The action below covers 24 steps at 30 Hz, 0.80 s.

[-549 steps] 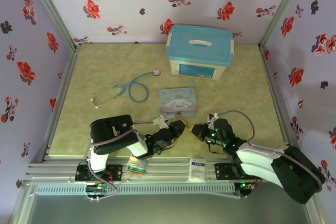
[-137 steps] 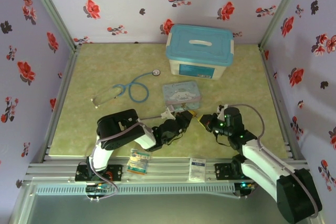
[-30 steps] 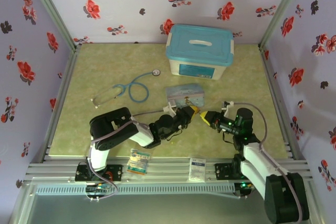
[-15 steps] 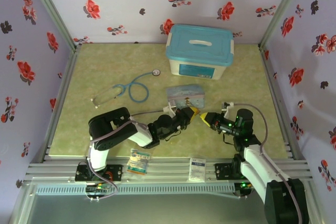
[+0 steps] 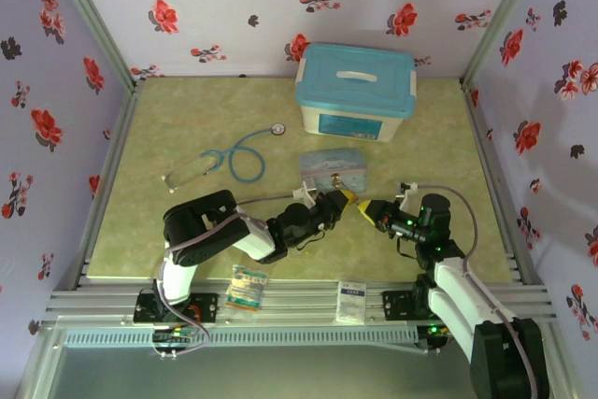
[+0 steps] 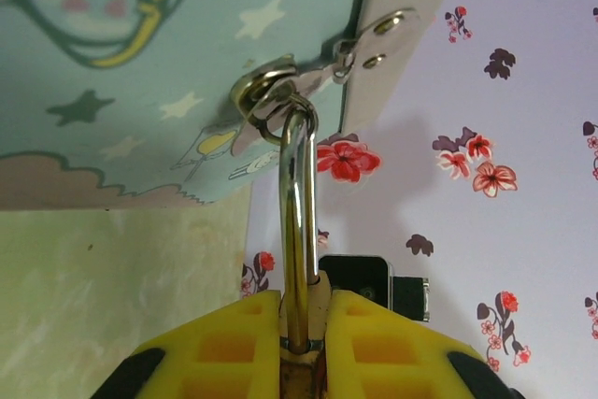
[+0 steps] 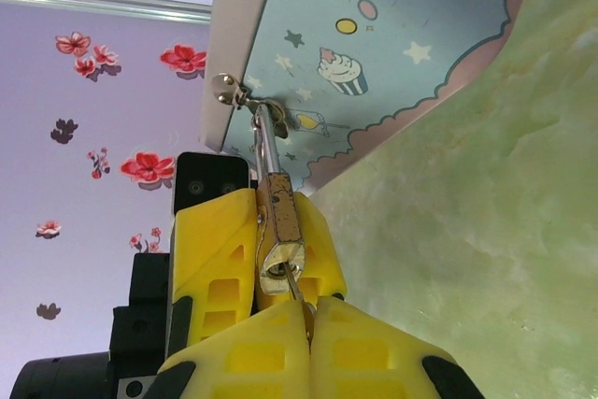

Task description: Unlock a padlock with a key

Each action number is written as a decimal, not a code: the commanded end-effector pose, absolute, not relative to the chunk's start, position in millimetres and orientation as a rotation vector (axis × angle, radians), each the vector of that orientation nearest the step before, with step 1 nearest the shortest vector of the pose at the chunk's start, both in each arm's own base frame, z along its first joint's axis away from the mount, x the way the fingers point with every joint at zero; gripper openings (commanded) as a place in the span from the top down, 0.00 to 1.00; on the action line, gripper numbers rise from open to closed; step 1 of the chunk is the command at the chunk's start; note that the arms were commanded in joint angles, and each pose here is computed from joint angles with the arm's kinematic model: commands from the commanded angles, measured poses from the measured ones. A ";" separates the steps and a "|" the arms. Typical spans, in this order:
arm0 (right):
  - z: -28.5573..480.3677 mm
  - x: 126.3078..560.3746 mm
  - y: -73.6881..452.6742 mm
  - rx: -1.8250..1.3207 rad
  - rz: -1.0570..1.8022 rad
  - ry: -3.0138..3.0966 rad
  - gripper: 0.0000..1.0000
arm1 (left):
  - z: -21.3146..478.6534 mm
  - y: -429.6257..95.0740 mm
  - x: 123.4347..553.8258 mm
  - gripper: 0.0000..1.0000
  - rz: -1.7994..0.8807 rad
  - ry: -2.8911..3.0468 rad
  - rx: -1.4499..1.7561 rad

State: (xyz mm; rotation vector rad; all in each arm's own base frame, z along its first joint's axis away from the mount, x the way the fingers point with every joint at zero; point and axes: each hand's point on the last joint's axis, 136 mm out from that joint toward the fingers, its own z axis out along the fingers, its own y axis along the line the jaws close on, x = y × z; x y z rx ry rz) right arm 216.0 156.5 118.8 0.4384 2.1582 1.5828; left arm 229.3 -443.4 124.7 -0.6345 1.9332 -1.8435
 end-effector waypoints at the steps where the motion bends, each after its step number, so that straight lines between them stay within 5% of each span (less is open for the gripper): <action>1: 146.7 234.4 156.4 0.341 1.552 2.091 1.00 | 123.6 -455.5 213.7 1.00 -1.854 1.955 -0.539; 23: 168.2 272.7 164.1 0.395 1.494 2.026 1.00 | 123.6 -474.8 199.8 1.00 -1.947 1.987 -0.550; 24: 167.3 272.3 164.0 0.396 1.483 2.043 0.87 | 120.8 -472.5 201.3 1.00 -1.934 1.989 -0.556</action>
